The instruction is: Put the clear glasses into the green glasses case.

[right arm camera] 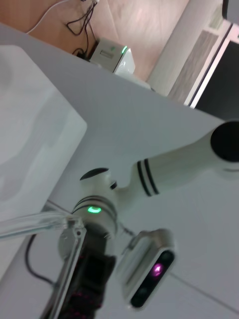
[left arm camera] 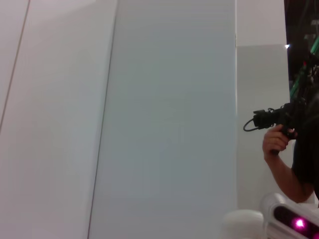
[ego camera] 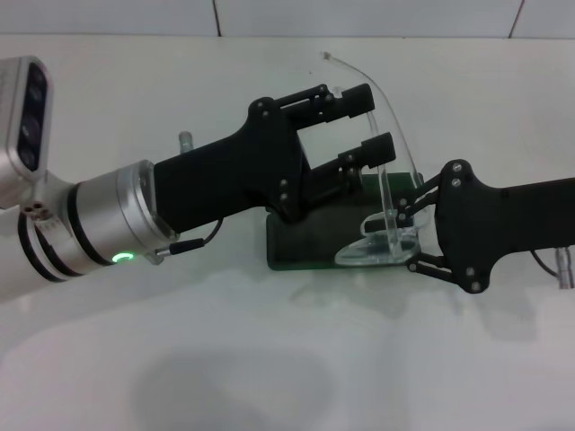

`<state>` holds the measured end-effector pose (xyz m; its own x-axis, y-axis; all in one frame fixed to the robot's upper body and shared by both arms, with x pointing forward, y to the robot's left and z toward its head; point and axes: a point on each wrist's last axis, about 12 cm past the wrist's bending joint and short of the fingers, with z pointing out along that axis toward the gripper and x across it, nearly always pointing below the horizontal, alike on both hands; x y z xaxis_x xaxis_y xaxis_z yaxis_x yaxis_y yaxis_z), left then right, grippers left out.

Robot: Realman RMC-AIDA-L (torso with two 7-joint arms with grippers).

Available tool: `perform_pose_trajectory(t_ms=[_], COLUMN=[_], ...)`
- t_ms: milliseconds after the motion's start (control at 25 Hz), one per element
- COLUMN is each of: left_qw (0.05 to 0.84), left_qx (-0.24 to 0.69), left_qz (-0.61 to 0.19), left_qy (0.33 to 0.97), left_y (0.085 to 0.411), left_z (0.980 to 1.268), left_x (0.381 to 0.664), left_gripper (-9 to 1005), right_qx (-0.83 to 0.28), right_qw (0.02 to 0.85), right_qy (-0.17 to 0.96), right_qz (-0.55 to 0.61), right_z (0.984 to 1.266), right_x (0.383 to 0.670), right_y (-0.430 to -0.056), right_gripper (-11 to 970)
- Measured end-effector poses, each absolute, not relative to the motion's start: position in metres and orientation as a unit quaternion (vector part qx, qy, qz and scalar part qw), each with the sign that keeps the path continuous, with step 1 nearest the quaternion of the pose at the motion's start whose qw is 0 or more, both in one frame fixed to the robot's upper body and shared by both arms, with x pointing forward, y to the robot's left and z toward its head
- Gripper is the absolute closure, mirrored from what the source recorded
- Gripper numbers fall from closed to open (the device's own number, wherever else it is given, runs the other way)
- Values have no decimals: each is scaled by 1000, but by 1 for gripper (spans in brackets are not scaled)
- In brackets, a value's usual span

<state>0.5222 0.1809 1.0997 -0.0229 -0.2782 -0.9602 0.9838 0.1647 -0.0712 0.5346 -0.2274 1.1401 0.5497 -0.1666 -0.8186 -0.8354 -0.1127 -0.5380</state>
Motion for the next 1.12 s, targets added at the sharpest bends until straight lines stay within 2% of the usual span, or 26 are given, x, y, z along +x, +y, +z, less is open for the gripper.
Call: perform_pose_trajectory(t_ms=[840, 1120], left_qw=[555, 575], left_qx=[396, 374], left_qz=[-542, -547], left_qy=[491, 479], left_y=[172, 176], left_z=[1091, 1095], left_x=[515, 514], left_gripper=[469, 469], right_qx=[-689, -687], right_qw=[578, 576], right_qy=[331, 331], right_qz=[286, 295], right_z=[1144, 1141], right_x=[533, 526], right_y=[-225, -230], right_gripper=[838, 838])
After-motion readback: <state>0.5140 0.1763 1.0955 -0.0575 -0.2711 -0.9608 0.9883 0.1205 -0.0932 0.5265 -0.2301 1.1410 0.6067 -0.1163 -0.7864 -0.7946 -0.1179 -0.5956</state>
